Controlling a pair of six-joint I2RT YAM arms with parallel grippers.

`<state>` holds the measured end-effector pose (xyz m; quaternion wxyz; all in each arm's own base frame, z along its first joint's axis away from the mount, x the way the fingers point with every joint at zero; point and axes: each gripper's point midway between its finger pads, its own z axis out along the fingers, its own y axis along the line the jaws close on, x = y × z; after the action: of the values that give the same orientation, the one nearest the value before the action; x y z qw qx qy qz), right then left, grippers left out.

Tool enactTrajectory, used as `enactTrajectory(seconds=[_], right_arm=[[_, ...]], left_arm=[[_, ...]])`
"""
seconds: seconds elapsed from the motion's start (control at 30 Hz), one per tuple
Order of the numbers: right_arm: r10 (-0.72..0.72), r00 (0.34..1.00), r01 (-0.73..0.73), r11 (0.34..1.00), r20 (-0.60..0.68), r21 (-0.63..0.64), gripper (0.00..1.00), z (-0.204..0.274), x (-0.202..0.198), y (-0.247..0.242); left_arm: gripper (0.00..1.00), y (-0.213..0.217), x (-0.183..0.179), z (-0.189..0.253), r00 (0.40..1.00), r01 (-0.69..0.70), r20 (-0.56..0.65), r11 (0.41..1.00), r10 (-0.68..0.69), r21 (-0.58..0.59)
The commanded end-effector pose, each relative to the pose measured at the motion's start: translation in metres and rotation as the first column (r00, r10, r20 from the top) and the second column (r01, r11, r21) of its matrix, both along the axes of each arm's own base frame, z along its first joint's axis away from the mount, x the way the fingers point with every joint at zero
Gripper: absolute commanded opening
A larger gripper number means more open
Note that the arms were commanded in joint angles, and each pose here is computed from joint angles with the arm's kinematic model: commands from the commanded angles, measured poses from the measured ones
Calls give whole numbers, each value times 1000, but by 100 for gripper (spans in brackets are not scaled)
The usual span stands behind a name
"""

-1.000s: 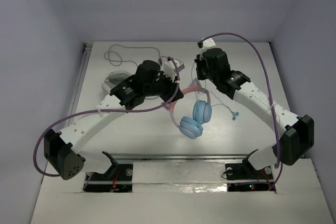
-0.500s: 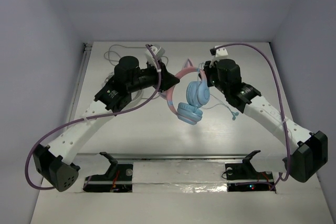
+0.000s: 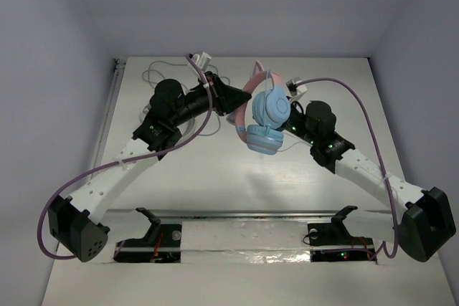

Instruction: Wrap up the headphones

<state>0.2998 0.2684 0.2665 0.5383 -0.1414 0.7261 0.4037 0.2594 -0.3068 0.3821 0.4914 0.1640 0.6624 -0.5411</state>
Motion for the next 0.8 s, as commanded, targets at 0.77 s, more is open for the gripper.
enactTrajectory(seconds=[0.77], right_arm=[[358, 930, -326, 907, -82, 267, 19, -53, -80, 40]], left_arm=[[0, 76, 66, 113, 833, -528, 5, 798, 553, -291]])
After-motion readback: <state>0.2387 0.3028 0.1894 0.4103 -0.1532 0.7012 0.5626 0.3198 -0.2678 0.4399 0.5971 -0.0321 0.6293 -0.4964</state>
